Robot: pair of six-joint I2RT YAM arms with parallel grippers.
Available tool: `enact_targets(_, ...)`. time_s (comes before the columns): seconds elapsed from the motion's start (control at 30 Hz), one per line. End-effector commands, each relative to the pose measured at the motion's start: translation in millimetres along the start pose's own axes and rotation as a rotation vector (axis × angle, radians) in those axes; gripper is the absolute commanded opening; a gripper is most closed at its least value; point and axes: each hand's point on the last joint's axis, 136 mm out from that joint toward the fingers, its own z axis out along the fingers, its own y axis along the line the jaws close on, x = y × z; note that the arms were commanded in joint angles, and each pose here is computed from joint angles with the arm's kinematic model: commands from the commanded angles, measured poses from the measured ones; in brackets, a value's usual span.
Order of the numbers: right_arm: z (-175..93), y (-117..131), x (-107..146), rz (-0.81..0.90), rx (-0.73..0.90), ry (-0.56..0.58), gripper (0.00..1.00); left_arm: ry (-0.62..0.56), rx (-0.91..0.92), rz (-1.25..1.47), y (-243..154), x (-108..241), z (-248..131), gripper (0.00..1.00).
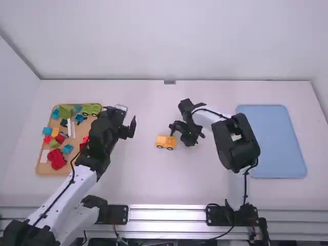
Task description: Assemble lego blocks to make yellow taxi
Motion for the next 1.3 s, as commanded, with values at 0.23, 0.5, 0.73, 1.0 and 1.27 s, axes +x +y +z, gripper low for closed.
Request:
enact_targets(0.23, 7.0, 7.5, 5.7, 0.564, -0.022, 0.030, 0.14, -0.046, -0.026, -0.013, 6.6, -10.4, -0.1, 0.99)
enact_targets(0.5, 6.9, 12.0, 7.3, 0.979, -0.018, 0.052, 0.00, -0.034, -0.025, -0.013, 6.2, -7.1, 0.1, 0.99)
enact_targets(0.73, 6.6, 11.8, 10.9, 1.296, -0.013, 0.067, 0.00, -0.028, -0.024, -0.013, 5.8, -6.0, 0.1, 0.99)
enact_targets(1.0, 6.7, 8.9, 10.8, 1.570, 0.003, 0.061, 0.00, -0.040, -0.019, -0.013, 5.1, -8.8, 0.0, 0.99)
enact_targets(1.27, 6.6, 6.5, 10.2, 1.901, 0.008, 0.054, 0.22, -0.043, -0.018, -0.025, 5.2, -9.5, 0.0, 0.99)
